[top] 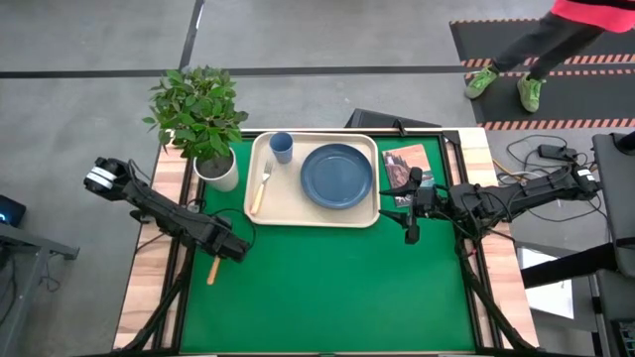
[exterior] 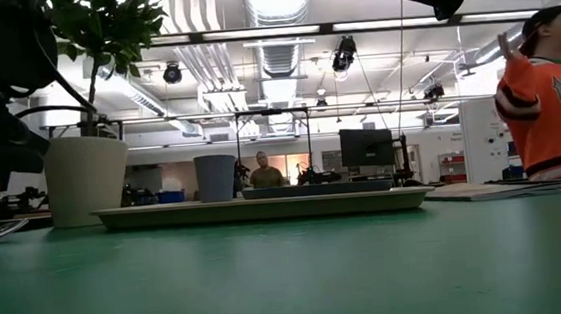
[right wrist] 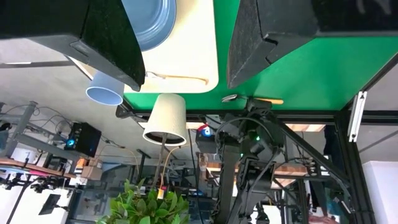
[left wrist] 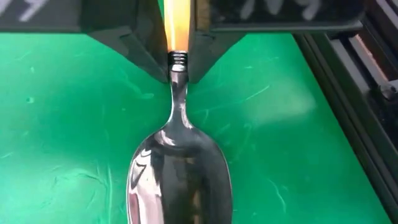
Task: Pick and place plate/cup/fork/spoon on tray
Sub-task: Put the orange spoon on the white food tray beside the orange fork
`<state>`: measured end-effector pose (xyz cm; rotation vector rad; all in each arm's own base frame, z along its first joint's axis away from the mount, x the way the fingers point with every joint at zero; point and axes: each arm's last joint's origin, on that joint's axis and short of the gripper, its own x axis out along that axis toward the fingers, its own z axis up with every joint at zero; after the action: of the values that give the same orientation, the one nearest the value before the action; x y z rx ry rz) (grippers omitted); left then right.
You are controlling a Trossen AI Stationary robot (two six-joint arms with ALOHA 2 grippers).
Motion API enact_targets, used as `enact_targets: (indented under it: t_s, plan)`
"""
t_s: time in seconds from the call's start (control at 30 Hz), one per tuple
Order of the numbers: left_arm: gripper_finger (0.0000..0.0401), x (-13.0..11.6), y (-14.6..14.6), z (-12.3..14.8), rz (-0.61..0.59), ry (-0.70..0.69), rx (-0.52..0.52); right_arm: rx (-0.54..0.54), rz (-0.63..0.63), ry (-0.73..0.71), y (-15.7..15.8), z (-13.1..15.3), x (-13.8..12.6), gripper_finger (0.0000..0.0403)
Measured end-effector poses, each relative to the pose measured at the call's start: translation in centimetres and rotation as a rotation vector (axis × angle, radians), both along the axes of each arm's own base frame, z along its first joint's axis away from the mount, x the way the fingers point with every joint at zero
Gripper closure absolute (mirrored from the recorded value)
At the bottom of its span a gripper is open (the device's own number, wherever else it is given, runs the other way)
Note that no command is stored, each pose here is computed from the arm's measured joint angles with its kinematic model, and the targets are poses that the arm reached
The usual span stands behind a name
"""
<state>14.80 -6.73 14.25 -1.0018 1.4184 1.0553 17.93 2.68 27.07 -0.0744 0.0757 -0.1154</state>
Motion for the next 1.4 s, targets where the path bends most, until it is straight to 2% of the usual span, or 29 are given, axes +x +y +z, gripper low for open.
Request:
enact_targets:
  t_s: [0.07,0.47,0.87,1.23,1.4]
  plan:
    - [0.0384,0.0,0.0,0.0,0.003,0.0,0.0,0.0,0.0,0.0,0.0,0.0,0.0,0.0188]
    - [0.0374,0.9,-0.4,1.0,0.026,-0.042,-0.016,0.001,0.0,0.001,0.0,0.0,0.0,0.0188]
    - [0.0373,3.7,-1.6,4.8,0.026,-0.188,-0.073,0.002,0.0,0.0,0.0,0.0,0.0,0.0188]
    - [0.0372,8.0,-2.7,7.4,-0.099,-0.326,0.076,0.001,0.0,0.001,0.0,0.0,0.0,0.0188]
    - [0.0372,10.0,-2.0,8.2,-0.113,-0.364,0.179,-0.002,0.0,0.001,0.0,0.0,0.0,0.0188]
